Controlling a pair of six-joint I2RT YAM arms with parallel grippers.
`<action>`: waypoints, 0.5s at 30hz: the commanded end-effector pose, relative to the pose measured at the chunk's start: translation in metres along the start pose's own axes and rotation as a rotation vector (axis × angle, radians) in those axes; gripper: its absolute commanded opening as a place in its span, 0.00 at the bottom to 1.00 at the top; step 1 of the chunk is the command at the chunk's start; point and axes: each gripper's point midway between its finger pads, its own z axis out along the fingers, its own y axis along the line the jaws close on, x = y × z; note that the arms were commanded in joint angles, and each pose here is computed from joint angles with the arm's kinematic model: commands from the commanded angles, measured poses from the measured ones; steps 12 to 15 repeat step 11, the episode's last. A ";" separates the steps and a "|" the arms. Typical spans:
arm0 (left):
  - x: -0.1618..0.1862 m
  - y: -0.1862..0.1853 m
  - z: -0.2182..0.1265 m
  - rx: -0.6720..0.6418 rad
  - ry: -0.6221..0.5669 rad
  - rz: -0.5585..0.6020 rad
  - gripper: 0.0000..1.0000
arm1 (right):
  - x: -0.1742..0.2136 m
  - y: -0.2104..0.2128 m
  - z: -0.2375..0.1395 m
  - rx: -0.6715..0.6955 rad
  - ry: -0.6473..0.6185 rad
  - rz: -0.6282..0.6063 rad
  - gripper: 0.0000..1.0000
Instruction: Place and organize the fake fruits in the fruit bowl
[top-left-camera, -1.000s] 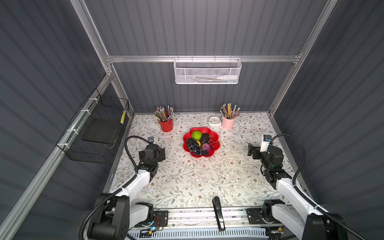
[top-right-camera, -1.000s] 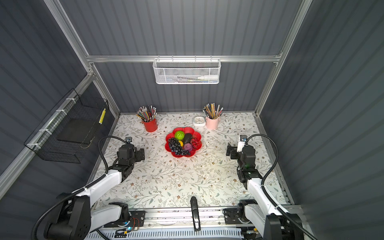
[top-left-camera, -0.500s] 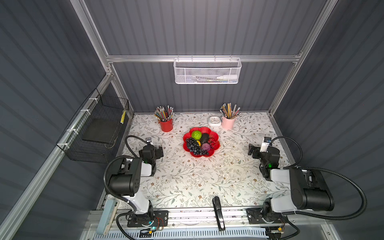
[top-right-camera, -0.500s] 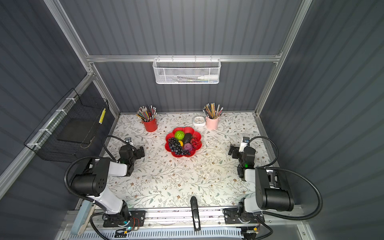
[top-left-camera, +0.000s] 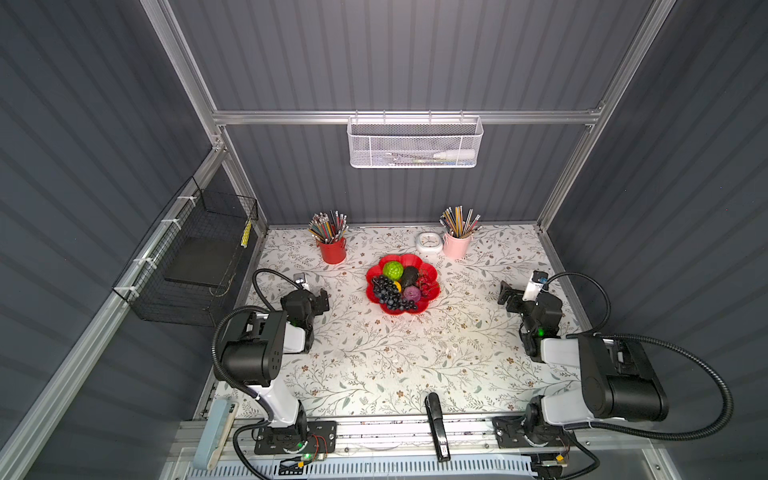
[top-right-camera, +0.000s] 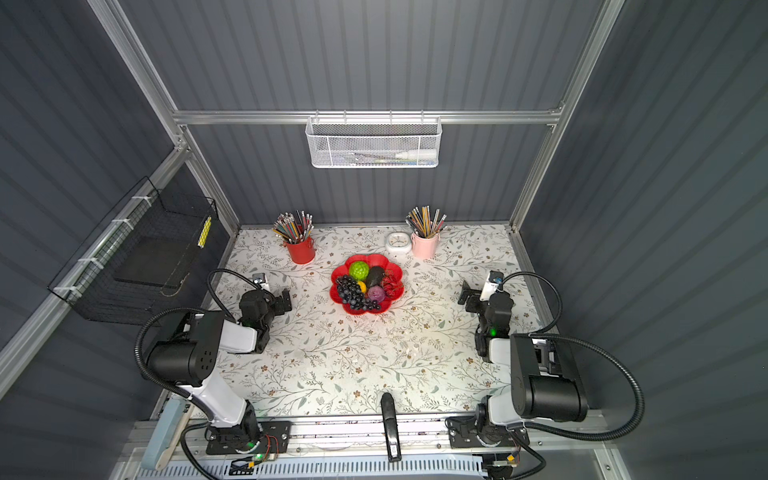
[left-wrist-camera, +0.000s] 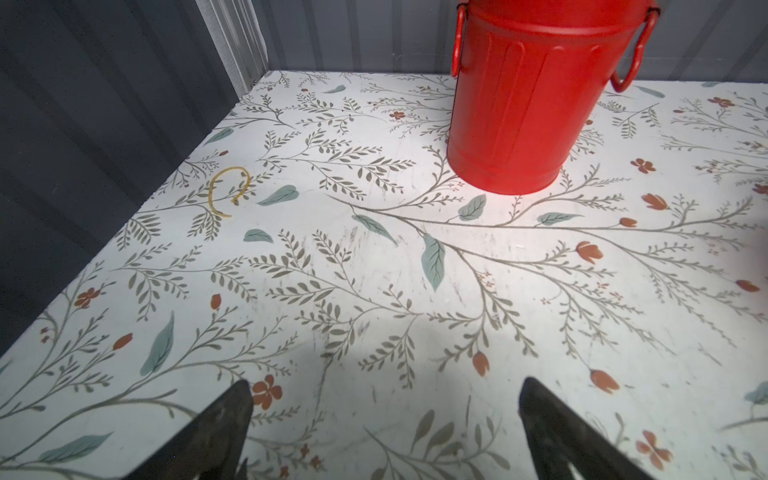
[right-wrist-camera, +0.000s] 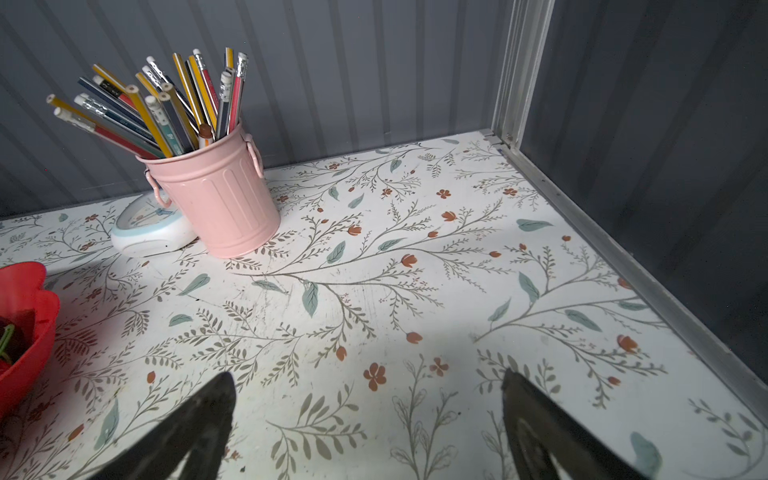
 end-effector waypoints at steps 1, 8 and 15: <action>-0.010 -0.004 -0.001 0.014 -0.036 0.017 1.00 | -0.006 0.002 0.000 -0.008 -0.022 -0.005 0.99; -0.010 -0.004 -0.001 0.014 -0.036 0.017 1.00 | -0.003 0.016 0.005 -0.086 0.012 -0.036 0.99; -0.010 -0.004 -0.001 0.014 -0.037 0.017 1.00 | -0.003 0.016 0.003 -0.086 0.006 -0.038 0.99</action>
